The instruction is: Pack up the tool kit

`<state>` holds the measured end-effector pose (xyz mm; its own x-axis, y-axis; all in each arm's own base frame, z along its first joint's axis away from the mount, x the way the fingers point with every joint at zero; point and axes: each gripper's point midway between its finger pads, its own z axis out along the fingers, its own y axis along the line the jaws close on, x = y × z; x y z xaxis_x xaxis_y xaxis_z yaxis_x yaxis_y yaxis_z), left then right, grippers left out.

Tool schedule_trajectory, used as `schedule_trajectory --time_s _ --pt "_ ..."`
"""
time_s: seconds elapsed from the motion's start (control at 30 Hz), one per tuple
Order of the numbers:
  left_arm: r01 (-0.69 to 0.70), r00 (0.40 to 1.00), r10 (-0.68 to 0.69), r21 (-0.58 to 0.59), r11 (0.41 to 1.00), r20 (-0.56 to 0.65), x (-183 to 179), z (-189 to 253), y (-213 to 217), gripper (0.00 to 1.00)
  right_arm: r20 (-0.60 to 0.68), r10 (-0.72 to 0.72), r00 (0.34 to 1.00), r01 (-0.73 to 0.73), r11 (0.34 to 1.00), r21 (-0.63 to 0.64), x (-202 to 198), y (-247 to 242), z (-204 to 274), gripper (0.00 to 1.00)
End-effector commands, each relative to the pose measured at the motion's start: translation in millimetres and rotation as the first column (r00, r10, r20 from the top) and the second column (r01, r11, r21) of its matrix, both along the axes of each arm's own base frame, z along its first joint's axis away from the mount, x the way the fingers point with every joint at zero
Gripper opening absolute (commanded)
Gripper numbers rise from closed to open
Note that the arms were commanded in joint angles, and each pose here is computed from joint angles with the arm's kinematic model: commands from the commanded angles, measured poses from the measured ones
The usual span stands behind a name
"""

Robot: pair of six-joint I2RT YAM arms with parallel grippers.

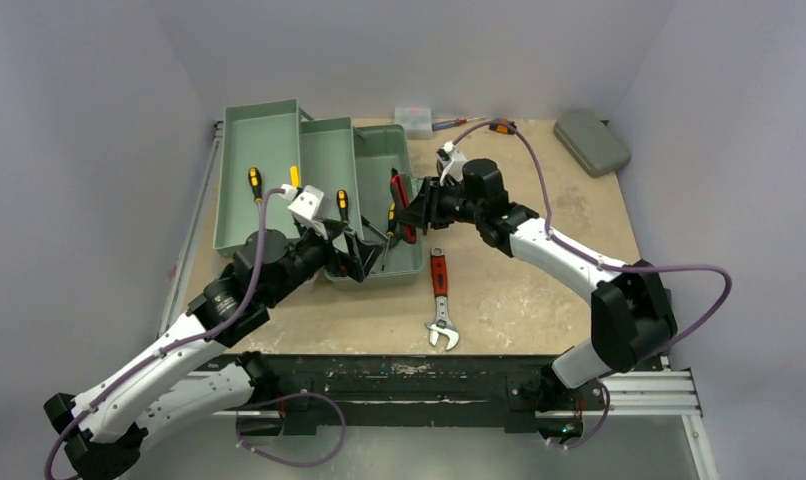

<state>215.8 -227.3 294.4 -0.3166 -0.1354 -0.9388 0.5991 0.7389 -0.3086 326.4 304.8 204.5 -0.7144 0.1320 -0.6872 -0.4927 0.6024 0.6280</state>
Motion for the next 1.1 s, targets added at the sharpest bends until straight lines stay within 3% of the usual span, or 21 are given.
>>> schedule_trajectory --time_s 0.0,0.27,0.37,0.5,0.7,0.8,0.97,1.07 --pt "-0.128 0.992 0.128 0.024 0.991 0.018 1.9 15.1 31.4 1.00 0.089 0.013 0.996 -0.020 0.997 0.070 8.8 28.3 34.9 0.15" --pt "-0.153 0.988 0.153 0.000 0.988 0.012 -1.8 10.4 39.7 1.00 0.038 0.044 0.998 -0.046 0.998 0.037 3.5 57.3 8.9 0.20" --pt "-0.151 0.988 0.151 0.006 0.988 0.009 -3.3 7.8 41.0 1.00 0.022 0.043 0.999 -0.043 0.999 0.018 3.3 61.6 1.0 0.31" --pt "-0.152 0.988 0.152 0.007 0.988 0.009 -4.2 6.1 42.1 1.00 0.018 0.024 1.000 -0.024 1.000 0.003 3.4 60.5 -3.0 0.56" --pt "-0.144 0.990 0.144 0.004 0.990 0.008 -5.5 5.9 41.1 1.00 0.070 -0.002 0.998 0.004 0.999 -0.039 4.8 48.9 10.2 0.65" --pt "-0.142 0.990 0.142 0.003 0.990 0.008 -5.5 5.9 40.8 1.00 0.126 -0.077 0.989 0.088 0.993 -0.083 11.6 30.4 24.9 0.67" --pt "-0.141 0.990 0.141 0.004 0.990 0.005 -4.7 5.2 39.4 1.00 0.246 -0.244 0.938 0.292 0.940 -0.180 27.4 -17.7 47.2 0.81" --pt "-0.142 0.990 0.142 0.003 0.990 0.004 -3.8 5.3 38.8 1.00 0.278 -0.312 0.909 0.370 0.909 -0.191 36.5 -43.9 54.4 0.84"
